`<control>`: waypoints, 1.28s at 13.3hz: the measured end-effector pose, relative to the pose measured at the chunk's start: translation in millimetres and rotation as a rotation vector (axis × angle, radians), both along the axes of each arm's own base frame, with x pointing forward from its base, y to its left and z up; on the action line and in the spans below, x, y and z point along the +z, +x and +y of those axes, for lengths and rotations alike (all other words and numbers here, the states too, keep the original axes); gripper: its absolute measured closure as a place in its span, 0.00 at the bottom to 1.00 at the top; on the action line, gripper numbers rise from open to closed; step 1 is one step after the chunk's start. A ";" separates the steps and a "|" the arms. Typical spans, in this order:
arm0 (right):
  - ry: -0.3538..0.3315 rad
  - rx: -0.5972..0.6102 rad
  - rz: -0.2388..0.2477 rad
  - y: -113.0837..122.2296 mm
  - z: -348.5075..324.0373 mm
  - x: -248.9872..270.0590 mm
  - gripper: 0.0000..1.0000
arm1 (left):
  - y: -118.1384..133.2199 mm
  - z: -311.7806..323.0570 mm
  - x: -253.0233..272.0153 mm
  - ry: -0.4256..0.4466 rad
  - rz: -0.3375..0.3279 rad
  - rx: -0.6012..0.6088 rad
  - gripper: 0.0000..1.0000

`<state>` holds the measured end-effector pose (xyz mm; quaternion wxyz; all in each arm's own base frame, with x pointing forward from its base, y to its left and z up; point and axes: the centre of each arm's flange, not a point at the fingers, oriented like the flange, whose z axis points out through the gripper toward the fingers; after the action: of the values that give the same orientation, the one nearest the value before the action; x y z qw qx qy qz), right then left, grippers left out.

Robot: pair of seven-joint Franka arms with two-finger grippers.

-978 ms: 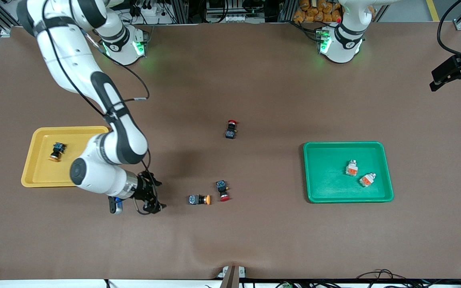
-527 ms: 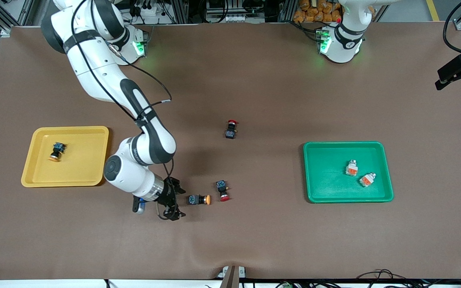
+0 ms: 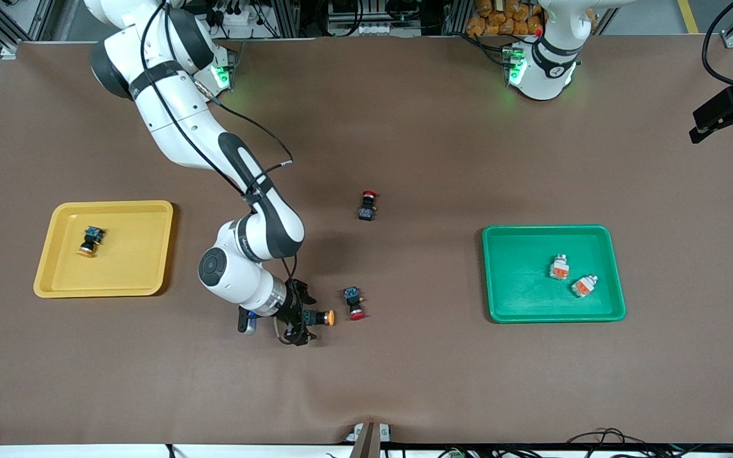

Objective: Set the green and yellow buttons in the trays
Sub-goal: 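Carry the yellow-capped button with the right gripper to the yellow tray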

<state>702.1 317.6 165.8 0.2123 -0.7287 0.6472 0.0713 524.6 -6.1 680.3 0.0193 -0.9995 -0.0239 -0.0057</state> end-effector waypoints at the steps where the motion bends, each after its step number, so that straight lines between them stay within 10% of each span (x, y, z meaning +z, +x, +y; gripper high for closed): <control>1: 0.000 0.001 0.000 -0.1 0.4 0.1 0.07 | -0.1 -0.6 -0.2 0.000 0.001 -0.001 0.00; 3: -0.001 0.002 -0.001 0.0 0.4 0.3 0.14 | -0.7 -1.1 -1.3 0.000 0.008 -0.002 0.00; 7: 0.000 0.017 -0.007 -1.3 8.9 4.7 0.59 | -1.0 -1.2 -2.0 0.000 0.012 -0.002 0.00; 17: -0.076 0.410 0.342 3.4 -90.7 81.3 0.60 | -5.9 -0.1 -4.5 0.000 0.053 0.001 0.00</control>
<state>705.5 227.0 247.0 0.0537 -0.8294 0.5147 0.2104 518.7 -6.3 675.8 0.0201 -0.9993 -0.0241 0.0209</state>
